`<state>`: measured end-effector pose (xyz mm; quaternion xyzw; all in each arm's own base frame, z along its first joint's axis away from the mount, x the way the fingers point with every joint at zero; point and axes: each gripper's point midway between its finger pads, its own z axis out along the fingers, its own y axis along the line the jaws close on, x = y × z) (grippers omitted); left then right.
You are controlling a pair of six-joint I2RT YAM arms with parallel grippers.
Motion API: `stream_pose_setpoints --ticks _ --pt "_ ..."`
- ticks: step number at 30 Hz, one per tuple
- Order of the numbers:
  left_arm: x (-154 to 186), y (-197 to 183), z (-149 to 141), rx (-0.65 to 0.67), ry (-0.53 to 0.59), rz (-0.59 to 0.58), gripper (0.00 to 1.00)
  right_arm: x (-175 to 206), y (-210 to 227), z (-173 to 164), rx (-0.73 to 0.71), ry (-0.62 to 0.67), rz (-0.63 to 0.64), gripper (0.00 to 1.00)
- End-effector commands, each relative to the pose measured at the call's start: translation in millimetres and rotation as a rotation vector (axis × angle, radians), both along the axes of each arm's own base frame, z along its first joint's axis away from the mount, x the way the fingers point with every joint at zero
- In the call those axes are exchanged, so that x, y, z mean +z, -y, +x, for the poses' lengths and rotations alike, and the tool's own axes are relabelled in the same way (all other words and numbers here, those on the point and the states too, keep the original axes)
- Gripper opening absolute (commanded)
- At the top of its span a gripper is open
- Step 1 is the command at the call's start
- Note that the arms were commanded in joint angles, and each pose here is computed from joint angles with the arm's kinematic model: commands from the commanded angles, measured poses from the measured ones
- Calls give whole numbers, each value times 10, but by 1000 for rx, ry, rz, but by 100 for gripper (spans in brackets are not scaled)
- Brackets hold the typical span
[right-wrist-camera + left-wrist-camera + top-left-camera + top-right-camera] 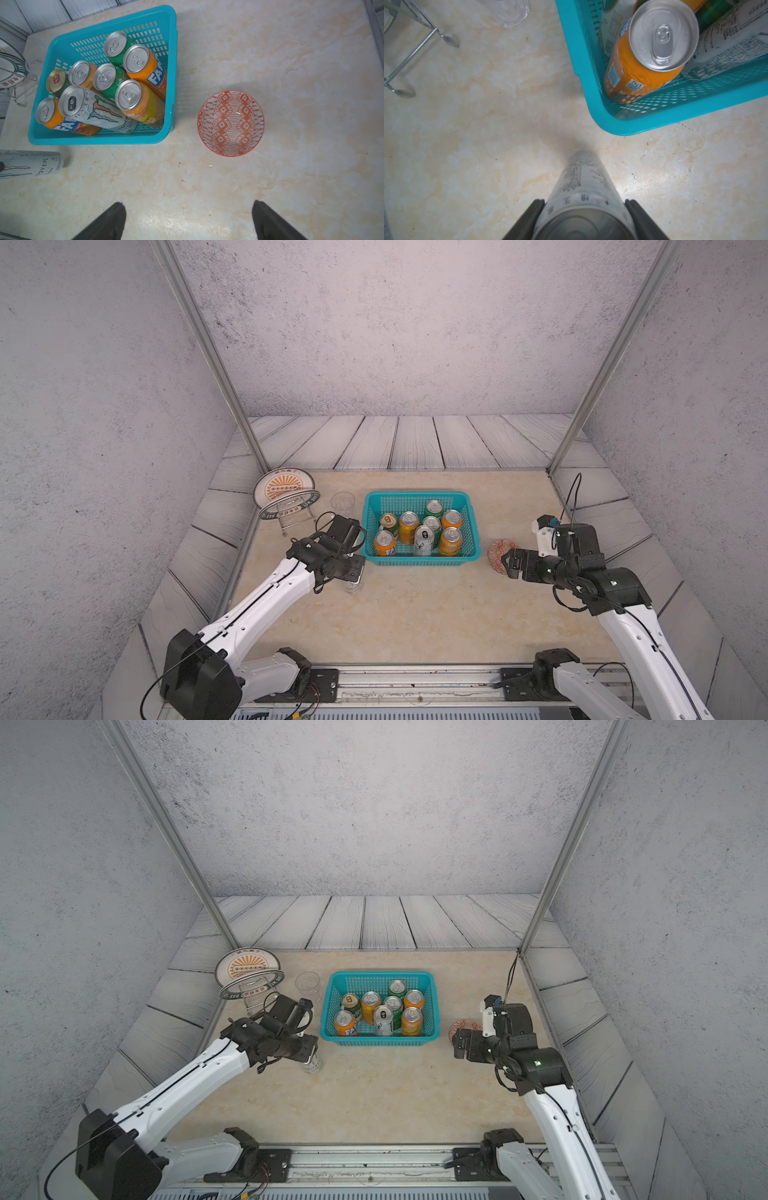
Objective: Take out the drinks from the basket
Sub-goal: Place the drink at the center of the board.
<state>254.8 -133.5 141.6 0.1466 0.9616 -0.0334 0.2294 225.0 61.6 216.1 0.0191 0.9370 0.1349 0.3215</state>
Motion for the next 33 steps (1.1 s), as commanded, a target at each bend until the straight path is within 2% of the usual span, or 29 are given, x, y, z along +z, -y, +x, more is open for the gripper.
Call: stream_pose_setpoints --ticks 1,11,21,26,33 --pt "14 42 103 19 32 -29 40 36 34 -10 -2 6 -19 99" --pt "-107 15 78 24 -7 -1 49 32 37 -7 -4 6 -20 99" --pt "-73 -18 62 28 -4 10 78 62 40 -18 -3 14 -20 99" --pt "97 -39 65 23 26 9 87 100 43 -27 -4 22 -19 99" --pt "626 57 107 -16 128 -73 96 175 43 -43 -3 36 -17 99"
